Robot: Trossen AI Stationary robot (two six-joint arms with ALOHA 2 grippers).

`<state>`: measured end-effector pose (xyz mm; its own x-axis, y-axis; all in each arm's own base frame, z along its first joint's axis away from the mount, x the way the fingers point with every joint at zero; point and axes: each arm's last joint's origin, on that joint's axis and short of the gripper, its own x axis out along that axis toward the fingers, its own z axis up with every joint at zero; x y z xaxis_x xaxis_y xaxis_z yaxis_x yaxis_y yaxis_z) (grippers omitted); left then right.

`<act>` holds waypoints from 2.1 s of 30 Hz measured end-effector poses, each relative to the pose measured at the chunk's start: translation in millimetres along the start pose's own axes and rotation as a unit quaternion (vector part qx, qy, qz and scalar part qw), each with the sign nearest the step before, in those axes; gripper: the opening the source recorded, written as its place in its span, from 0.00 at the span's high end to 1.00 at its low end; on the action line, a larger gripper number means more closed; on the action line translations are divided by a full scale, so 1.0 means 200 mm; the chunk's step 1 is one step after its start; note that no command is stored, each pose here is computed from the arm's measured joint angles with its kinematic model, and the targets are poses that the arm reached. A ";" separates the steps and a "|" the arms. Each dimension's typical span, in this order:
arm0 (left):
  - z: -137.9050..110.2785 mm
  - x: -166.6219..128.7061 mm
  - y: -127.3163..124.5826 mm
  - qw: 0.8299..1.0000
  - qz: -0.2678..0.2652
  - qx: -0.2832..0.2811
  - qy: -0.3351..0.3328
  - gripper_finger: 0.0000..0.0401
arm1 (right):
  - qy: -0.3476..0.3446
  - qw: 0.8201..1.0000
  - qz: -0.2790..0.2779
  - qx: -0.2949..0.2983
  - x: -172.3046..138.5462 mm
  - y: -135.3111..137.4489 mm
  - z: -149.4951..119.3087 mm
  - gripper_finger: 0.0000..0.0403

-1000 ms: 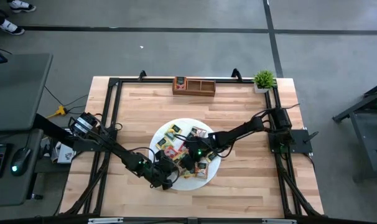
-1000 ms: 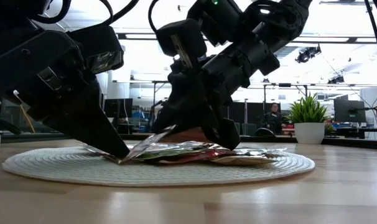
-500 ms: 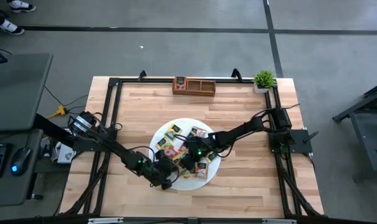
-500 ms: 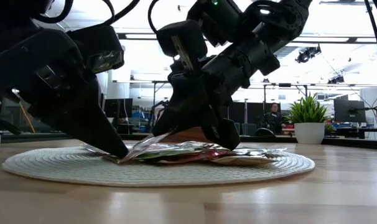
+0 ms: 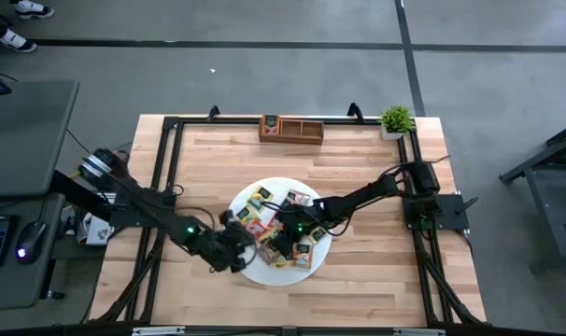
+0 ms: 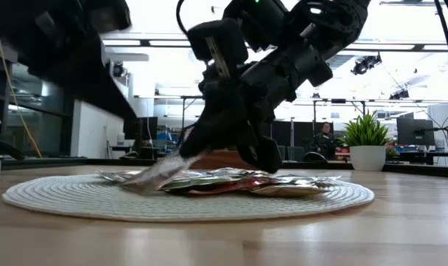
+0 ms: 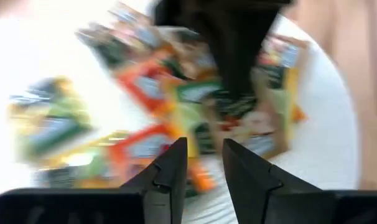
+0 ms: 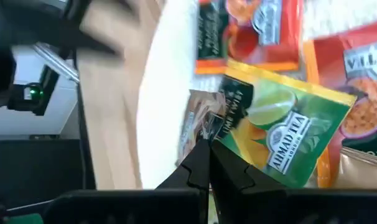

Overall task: Pick & Place Tea
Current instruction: Put the brown tea bag into the middle section of the wooden organizer

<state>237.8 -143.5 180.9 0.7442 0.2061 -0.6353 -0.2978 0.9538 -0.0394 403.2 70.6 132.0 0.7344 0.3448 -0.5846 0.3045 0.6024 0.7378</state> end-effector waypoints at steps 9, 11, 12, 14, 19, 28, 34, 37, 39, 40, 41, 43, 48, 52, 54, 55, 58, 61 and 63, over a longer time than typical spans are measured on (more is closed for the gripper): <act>-0.04 -0.27 0.24 0.997 0.062 0.013 -0.042 0.75 | -0.084 0.995 0.007 -0.056 -0.26 0.18 0.12 1.00; -0.07 -0.29 0.29 0.997 0.050 -0.007 -0.059 0.75 | -0.107 0.992 0.005 -0.073 -0.35 0.22 0.16 1.00; -0.08 -0.30 0.31 0.997 0.040 -0.014 -0.066 0.75 | -0.116 0.990 0.001 -0.080 -0.40 0.24 0.18 1.00; -0.12 -0.31 0.36 0.996 0.022 -0.023 -0.087 0.75 | -0.130 0.987 -0.015 -0.097 -0.51 0.27 0.23 1.00; -0.16 -0.32 0.44 0.989 -0.031 -0.049 -0.138 0.75 | -0.149 0.975 -0.062 -0.155 -0.79 0.34 0.38 1.00; -0.05 -0.31 0.53 0.969 -0.092 -0.034 -0.226 0.75 | -0.109 0.946 -0.143 -0.269 -1.24 0.37 0.66 1.00; 0.06 -0.27 0.61 0.954 -0.107 -0.050 -0.274 0.75 | -0.122 0.921 -0.181 -0.322 -1.47 0.27 0.82 1.00; 0.09 -0.26 0.66 0.951 -0.105 -0.061 -0.286 0.75 | -0.129 0.913 -0.189 -0.337 -1.56 0.20 0.87 1.00; 0.10 -0.25 0.68 0.948 -0.105 -0.071 -0.293 0.75 | -0.134 0.906 -0.193 -0.353 -1.60 0.15 0.90 1.00; 0.11 -0.25 0.70 0.946 -0.105 -0.077 -0.298 0.75 | -0.132 0.903 -0.197 -0.360 -1.62 0.13 0.91 1.00; 0.12 -0.25 0.71 0.943 -0.106 -0.084 -0.303 0.75 | -0.131 0.899 -0.201 -0.366 -1.63 0.10 0.92 1.00; 0.13 -0.25 0.72 0.942 -0.103 -0.096 -0.304 0.75 | -0.125 0.894 -0.204 -0.378 -1.64 0.06 0.95 1.00; 0.13 -0.24 0.75 0.941 -0.096 -0.114 -0.303 0.75 | -0.109 0.889 -0.212 -0.392 -1.60 -0.06 1.02 1.00; 0.13 -0.24 0.76 0.940 -0.099 -0.123 -0.302 0.75 | -0.090 0.889 -0.217 -0.392 -1.53 -0.12 1.09 1.00; 0.13 -0.24 0.76 0.940 -0.101 -0.122 -0.301 0.75 | -0.086 0.889 -0.218 -0.393 -1.51 -0.13 1.13 1.00; 0.13 -0.24 0.76 0.940 -0.102 -0.122 -0.301 0.75 | -0.085 0.889 -0.218 -0.394 -1.50 -0.13 1.16 1.00; 0.13 -0.24 0.75 0.940 -0.111 -0.119 -0.299 0.75 | -0.075 0.887 -0.223 -0.398 -1.48 -0.13 1.23 1.00; 0.13 -0.24 0.75 0.941 -0.114 -0.115 -0.298 0.75 | -0.058 0.878 -0.245 -0.407 -1.48 -0.13 1.31 1.00; 0.13 -0.24 0.75 0.941 -0.114 -0.113 -0.297 0.75 | -0.051 0.874 -0.254 -0.412 -1.48 -0.13 1.37 1.00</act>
<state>173.2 -4.0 225.7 0.9871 0.1521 -0.0502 -0.1601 0.9308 -0.3287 343.9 -244.0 378.8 0.6953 -0.1583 -0.7011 0.0977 0.9872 -0.1261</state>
